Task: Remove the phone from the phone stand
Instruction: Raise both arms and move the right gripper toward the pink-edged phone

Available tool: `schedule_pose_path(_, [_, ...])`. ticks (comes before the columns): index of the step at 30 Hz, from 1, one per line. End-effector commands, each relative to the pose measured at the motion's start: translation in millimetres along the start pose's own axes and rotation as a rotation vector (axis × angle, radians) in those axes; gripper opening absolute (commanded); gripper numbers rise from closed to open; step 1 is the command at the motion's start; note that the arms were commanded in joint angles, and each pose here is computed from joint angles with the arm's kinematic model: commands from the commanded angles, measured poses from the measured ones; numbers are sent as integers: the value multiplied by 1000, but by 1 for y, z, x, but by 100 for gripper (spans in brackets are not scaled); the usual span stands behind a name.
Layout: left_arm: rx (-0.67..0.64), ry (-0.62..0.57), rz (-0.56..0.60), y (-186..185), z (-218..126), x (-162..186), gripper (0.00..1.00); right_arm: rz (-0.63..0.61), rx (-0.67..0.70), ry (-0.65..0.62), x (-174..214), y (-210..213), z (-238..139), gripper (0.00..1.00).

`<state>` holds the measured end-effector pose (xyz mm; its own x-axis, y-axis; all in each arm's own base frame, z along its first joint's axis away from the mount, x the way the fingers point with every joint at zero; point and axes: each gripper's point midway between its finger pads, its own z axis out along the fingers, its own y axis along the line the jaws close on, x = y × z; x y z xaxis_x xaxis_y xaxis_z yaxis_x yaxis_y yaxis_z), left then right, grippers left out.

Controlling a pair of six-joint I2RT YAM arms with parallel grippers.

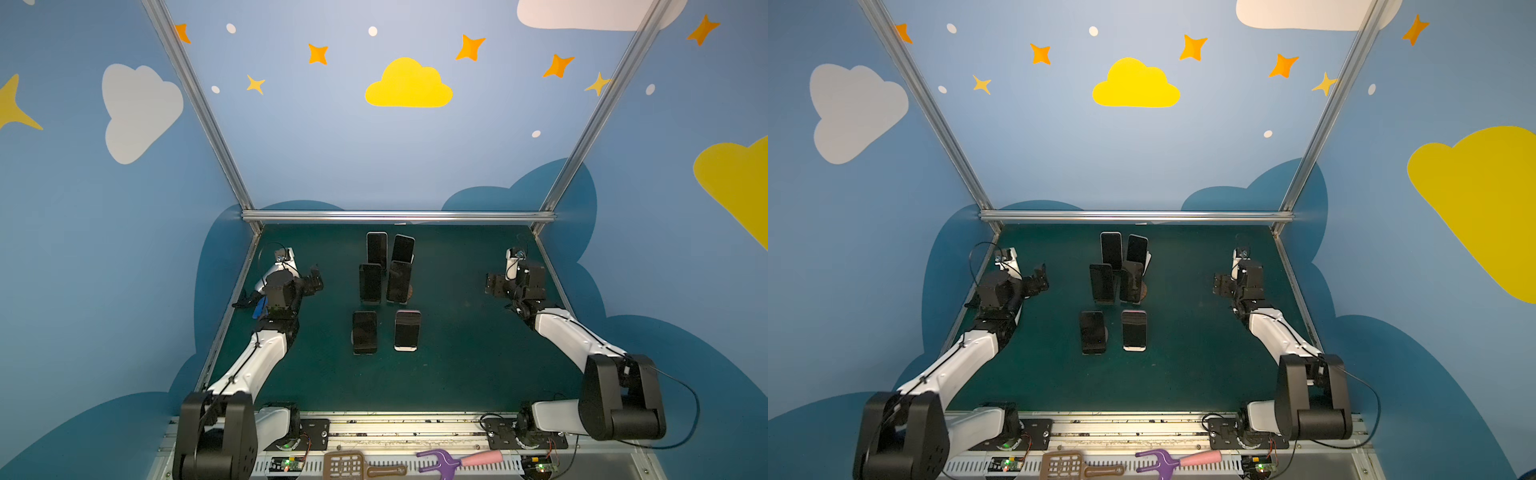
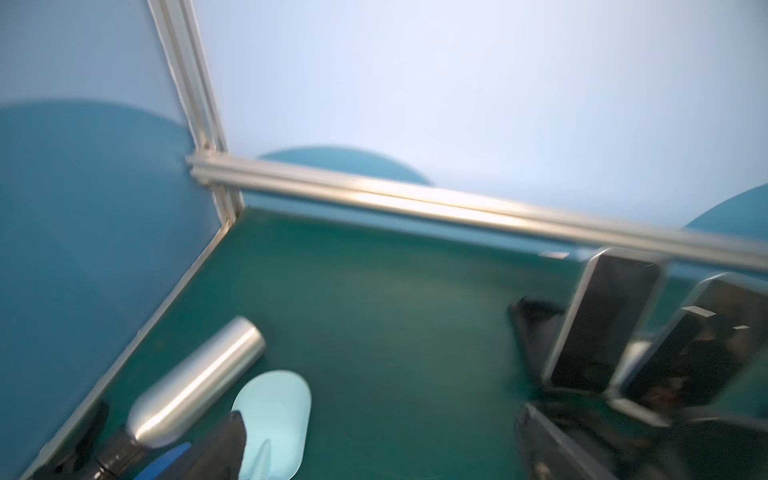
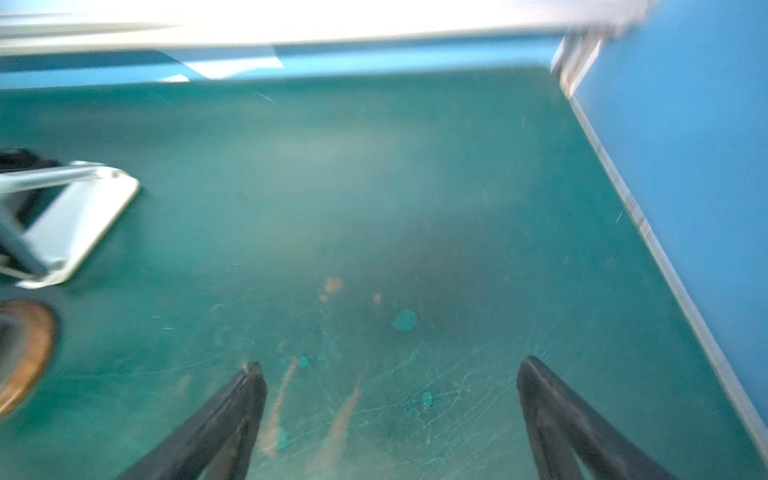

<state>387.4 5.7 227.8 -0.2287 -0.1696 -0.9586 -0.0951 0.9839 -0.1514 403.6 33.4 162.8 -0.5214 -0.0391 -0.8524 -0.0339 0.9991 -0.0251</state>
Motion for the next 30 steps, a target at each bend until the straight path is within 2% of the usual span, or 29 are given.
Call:
schedule_pose_path(1, [96,32,-122,-20,-23,-22,100,-4,55,-73,-39,-1,-32,95])
schedule_pose_path(3, [76,60,-311,-20,-37,-32,100,100,59,-55,-51,-4,-52,95])
schedule_pose_path(5, [41,98,-531,-16,-45,-27,100,224,80,-52,-53,-14,-65,95])
schedule_pose_path(8, [-59,178,-796,-2,-57,-1,100,551,195,-42,-27,-43,-76,95])
schedule_pose_path(9, [-83,187,-857,3,-63,7,100,663,187,-25,-16,-48,-78,95])
schedule_pose_path(11, [-124,177,-967,13,-73,23,100,647,58,-29,-17,-38,-77,95])
schedule_pose_path(13, [-88,129,-989,15,-80,26,100,591,-11,-26,-18,-26,-80,85])
schedule_pose_path(16, [-82,177,-944,8,-88,29,100,553,-9,54,-8,-21,-85,80])
schedule_pose_path(20, [7,239,-889,-14,-98,25,100,526,-12,157,8,-9,-95,72])
schedule_pose_path(25, [189,389,-852,-55,-110,44,100,480,-29,189,22,17,-112,72])
schedule_pose_path(28, [182,464,-842,-57,-121,64,100,398,-35,144,25,36,-128,80])
schedule_pose_path(30, [192,489,-854,-59,-128,76,100,363,-86,92,26,52,-143,87])
